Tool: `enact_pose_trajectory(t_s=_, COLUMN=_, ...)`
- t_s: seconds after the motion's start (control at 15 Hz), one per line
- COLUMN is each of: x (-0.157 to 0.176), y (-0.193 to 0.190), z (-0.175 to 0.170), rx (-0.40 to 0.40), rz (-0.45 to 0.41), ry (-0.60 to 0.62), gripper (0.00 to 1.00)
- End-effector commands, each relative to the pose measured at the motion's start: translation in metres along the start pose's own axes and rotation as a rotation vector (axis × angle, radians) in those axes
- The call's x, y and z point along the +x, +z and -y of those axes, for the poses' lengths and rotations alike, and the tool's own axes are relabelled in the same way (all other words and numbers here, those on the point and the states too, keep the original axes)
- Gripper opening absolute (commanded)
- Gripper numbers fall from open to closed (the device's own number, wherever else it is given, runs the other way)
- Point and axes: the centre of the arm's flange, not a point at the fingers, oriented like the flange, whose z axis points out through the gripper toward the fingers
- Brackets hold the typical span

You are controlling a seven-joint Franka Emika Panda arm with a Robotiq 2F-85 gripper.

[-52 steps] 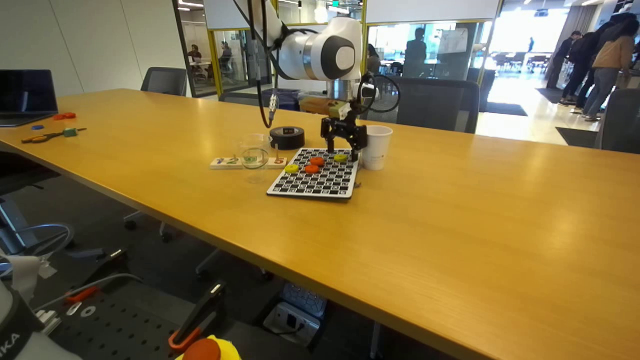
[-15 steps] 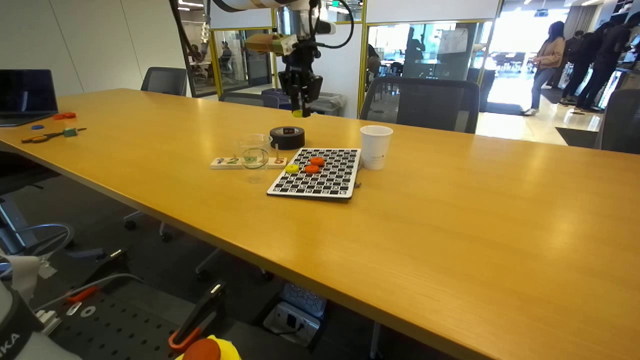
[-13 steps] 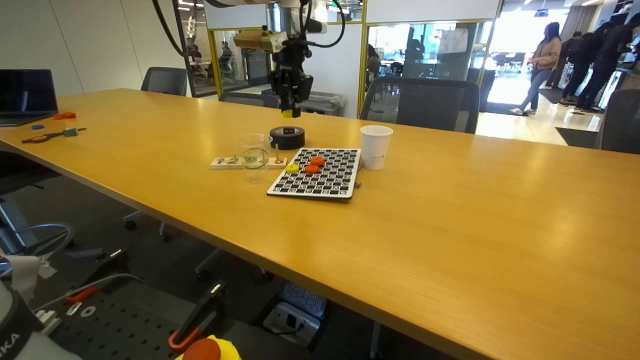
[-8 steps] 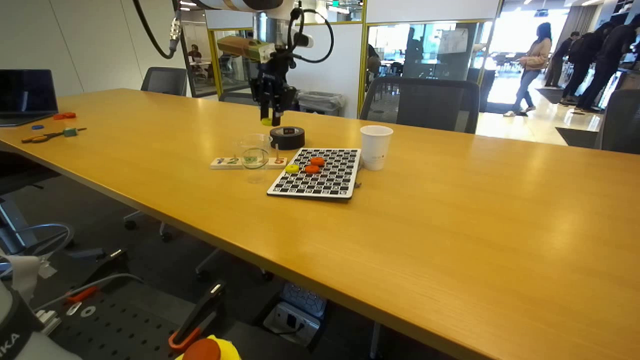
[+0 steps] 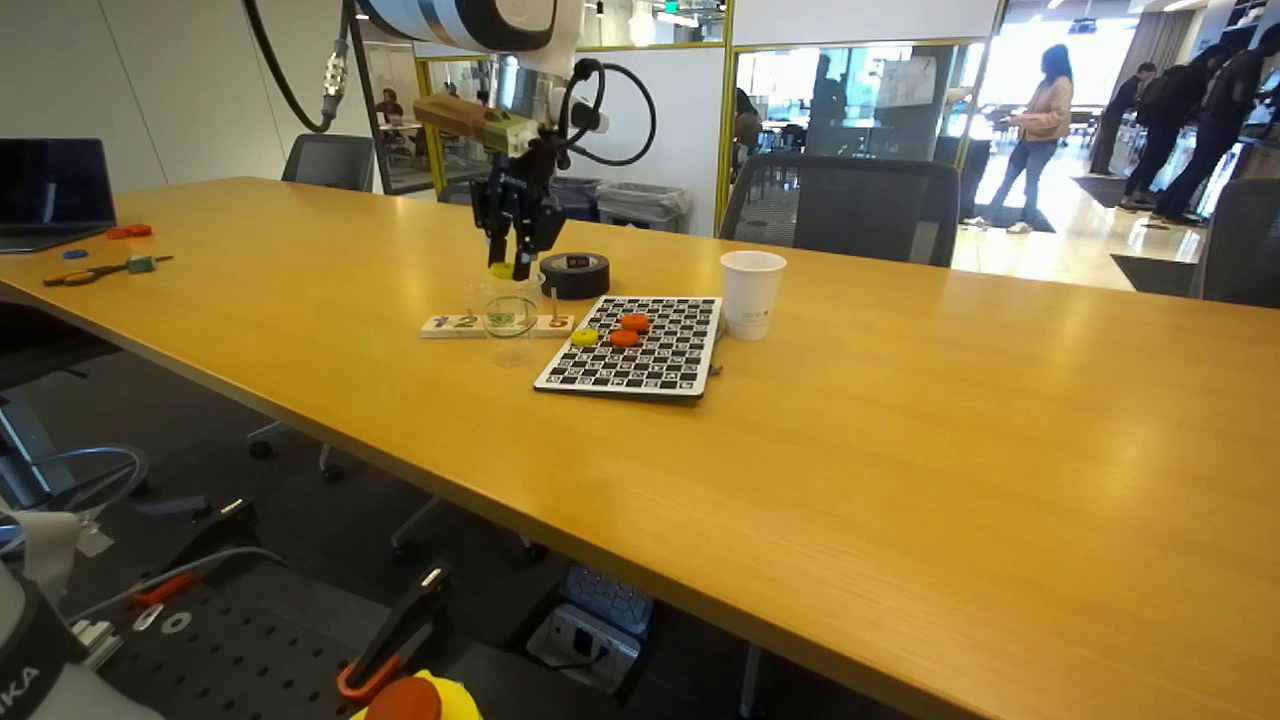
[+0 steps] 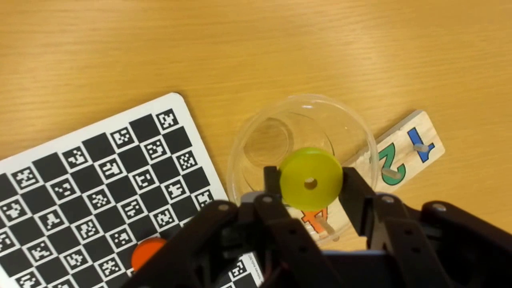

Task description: Put an orange block in the white cup then a yellow block in the clear cup, then put two orange blocks in the white cup then a yellow block in the clear cup and lastly the orange block in the white cup

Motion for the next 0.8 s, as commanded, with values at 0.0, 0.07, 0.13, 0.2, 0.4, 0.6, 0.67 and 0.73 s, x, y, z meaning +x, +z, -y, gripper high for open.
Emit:
enact_pose_trajectory(t_s=0.0, x=-0.008, y=-0.005, z=0.000, rx=0.017, rz=0.006, ry=-0.008, gripper=0.23)
enact_pose_trajectory(t_s=0.07, x=-0.007, y=-0.005, z=-0.001, rx=0.011, rz=0.002, ry=-0.002, gripper=0.67)
enact_pose_trajectory(t_s=0.13, x=-0.006, y=-0.005, z=-0.001, rx=0.007, rz=-0.007, ry=0.004, gripper=0.68)
enact_pose_trajectory(t_s=0.2, x=-0.005, y=-0.005, z=-0.002, rx=0.002, rz=-0.014, ry=0.009, gripper=0.73)
enact_pose_trajectory(t_s=0.4, x=0.002, y=-0.011, z=-0.008, rx=-0.013, rz=-0.045, ry=0.032, gripper=0.97)
enact_pose_trajectory(t_s=0.6, x=0.014, y=-0.020, z=-0.020, rx=-0.024, rz=-0.098, ry=0.081, gripper=1.00)
enact_pose_trajectory(t_s=0.67, x=0.018, y=-0.022, z=-0.024, rx=-0.031, rz=-0.116, ry=0.097, gripper=1.00)
enact_pose_trajectory(t_s=0.73, x=0.022, y=-0.025, z=-0.030, rx=-0.038, rz=-0.132, ry=0.109, gripper=1.00)
